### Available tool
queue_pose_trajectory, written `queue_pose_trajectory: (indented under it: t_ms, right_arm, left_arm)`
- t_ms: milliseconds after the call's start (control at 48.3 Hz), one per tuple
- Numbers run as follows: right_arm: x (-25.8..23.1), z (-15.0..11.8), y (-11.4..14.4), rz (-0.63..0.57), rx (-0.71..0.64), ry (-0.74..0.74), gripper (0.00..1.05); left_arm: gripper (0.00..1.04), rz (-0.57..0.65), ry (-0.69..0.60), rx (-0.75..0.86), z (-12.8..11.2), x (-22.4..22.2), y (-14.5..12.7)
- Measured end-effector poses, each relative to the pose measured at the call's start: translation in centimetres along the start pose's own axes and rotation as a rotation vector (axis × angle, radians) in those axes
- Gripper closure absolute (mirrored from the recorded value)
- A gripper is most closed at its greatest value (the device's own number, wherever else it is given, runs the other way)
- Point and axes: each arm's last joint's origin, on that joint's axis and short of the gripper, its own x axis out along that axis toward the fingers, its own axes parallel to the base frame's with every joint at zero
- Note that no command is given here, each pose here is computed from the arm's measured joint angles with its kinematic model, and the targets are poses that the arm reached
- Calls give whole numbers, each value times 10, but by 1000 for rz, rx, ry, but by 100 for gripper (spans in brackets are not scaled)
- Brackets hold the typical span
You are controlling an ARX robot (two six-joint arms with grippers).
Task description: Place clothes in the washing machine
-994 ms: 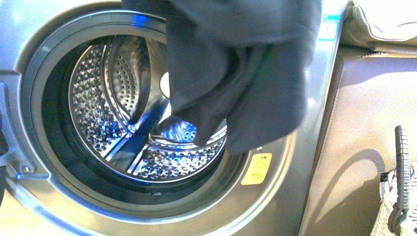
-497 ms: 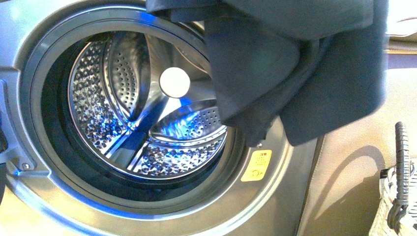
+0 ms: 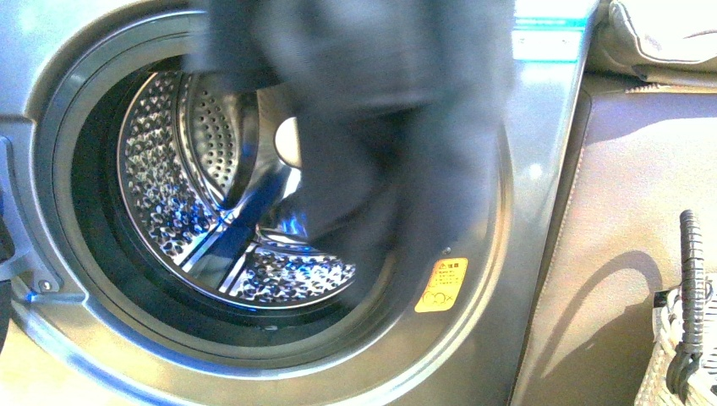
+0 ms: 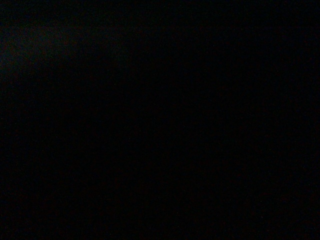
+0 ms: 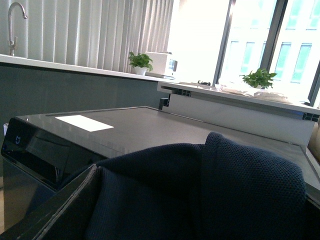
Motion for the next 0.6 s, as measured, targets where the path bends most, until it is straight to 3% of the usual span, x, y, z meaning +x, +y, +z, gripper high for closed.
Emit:
queue_pose_trajectory:
  t_ms: [248,414,600]
  right_arm:
    - [0,0,0,6,1,-1,8]
    - [-2,2,0,2,0,-7,8]
    - [-2,3,-1,1,0,-9,8]
  left_arm:
    - [95,87,28,44,-12,-41,47]
    - [95,131,44,40,-20,-64,63]
    - [95,145,110,31,-48,-90,71]
